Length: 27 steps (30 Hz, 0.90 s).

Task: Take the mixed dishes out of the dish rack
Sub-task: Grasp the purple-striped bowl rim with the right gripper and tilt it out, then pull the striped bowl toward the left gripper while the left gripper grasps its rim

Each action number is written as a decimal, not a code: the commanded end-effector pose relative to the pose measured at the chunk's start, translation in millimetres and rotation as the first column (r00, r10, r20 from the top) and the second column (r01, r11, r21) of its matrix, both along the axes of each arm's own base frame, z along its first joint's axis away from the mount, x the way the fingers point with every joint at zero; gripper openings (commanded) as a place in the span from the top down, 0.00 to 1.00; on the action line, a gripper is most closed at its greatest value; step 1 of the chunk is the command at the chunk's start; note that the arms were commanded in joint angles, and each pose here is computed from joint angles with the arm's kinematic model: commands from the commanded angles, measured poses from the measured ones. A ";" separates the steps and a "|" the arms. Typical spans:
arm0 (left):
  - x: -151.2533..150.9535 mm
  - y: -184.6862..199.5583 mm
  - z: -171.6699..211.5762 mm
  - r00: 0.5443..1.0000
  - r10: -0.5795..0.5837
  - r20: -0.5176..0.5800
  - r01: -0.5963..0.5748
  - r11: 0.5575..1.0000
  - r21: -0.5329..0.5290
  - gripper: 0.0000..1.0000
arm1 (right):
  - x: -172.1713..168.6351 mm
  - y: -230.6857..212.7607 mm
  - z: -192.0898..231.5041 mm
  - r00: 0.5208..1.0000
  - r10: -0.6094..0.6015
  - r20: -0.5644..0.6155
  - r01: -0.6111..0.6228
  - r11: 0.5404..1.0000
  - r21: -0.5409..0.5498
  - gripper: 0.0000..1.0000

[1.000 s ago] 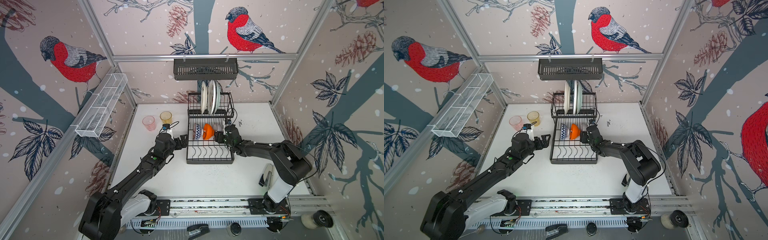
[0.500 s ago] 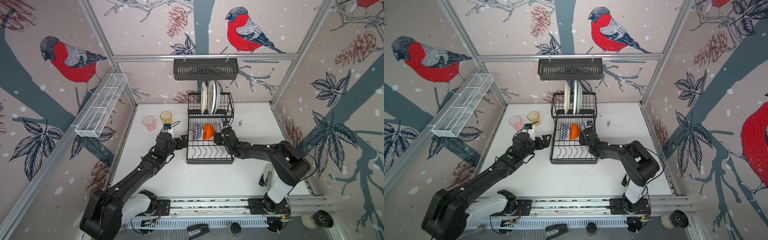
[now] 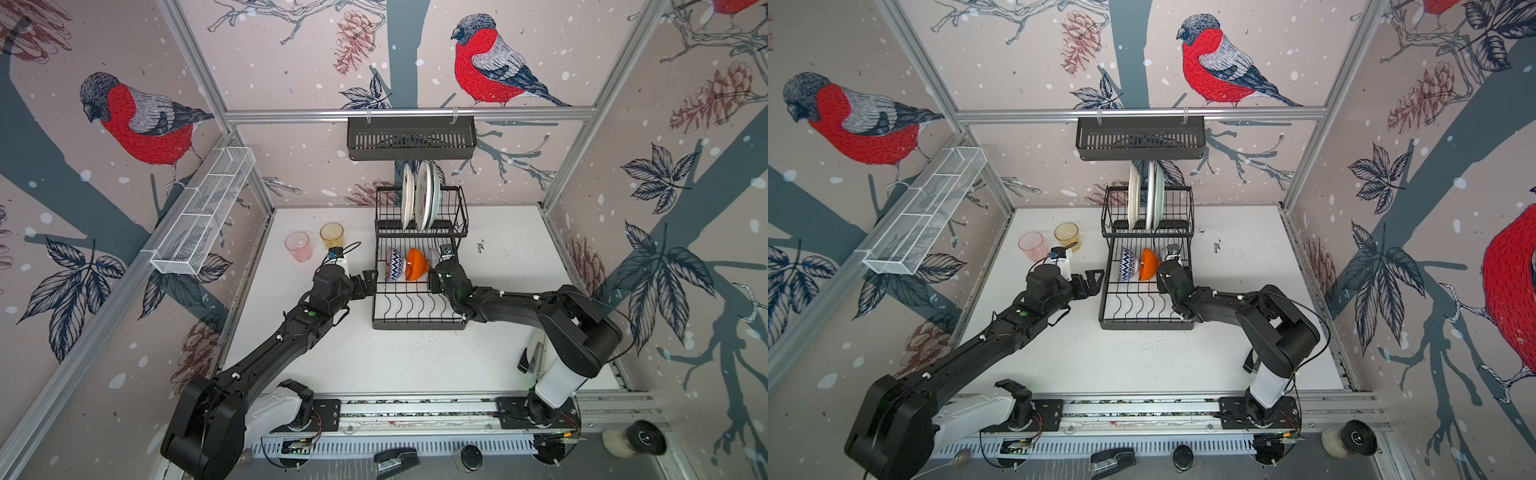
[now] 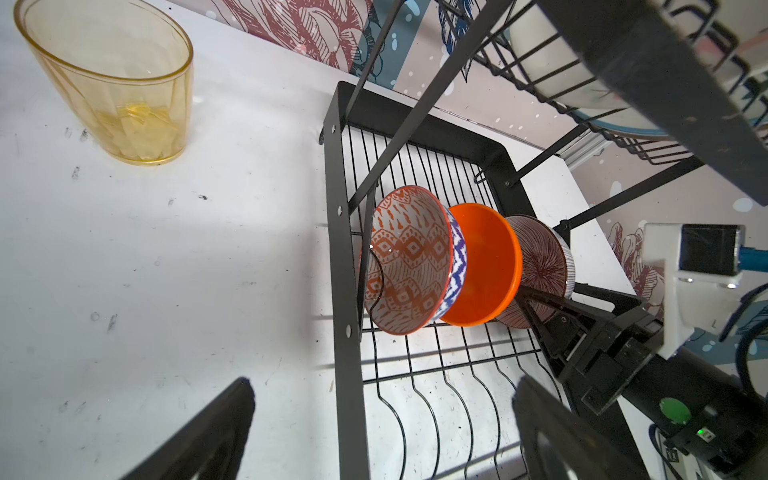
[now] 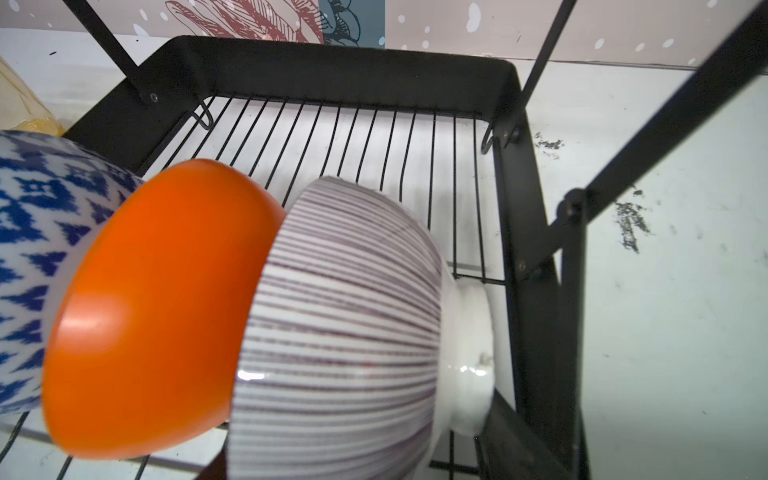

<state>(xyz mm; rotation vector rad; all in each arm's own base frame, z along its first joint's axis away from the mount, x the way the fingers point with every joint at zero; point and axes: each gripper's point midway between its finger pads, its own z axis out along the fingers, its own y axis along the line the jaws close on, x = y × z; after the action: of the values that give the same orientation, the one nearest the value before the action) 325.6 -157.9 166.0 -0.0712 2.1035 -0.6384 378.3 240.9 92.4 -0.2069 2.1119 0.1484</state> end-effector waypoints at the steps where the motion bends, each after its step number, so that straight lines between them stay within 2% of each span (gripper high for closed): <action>1: 1.7 -1.8 6.2 1.000 -0.001 0.014 0.001 1.000 -0.016 0.03 | 5.6 1.0 17.7 0.998 -0.011 0.064 0.012 1.000 -0.011 0.54; 8: 1.6 -2.0 5.8 1.000 -0.002 0.013 0.003 1.000 -0.016 0.03 | -2.5 -2.5 23.5 0.998 -0.006 0.062 0.005 1.000 0.018 0.54; 19: 0.7 -5.4 5.8 1.000 -0.016 0.007 0.016 0.999 -0.033 0.03 | -23.7 0.2 46.4 0.999 0.043 0.028 -0.047 0.984 0.174 0.55; 27: -5.0 -16.2 10.7 0.998 -0.068 0.018 0.069 0.993 -0.092 0.03 | -49.2 3.1 77.4 0.993 0.111 0.033 -0.116 0.941 0.319 0.54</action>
<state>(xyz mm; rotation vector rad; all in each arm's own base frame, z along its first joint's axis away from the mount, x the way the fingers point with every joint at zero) 321.3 -165.0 166.6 -0.0679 2.1091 -0.7032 334.2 236.8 152.6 -0.1507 2.0640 0.4479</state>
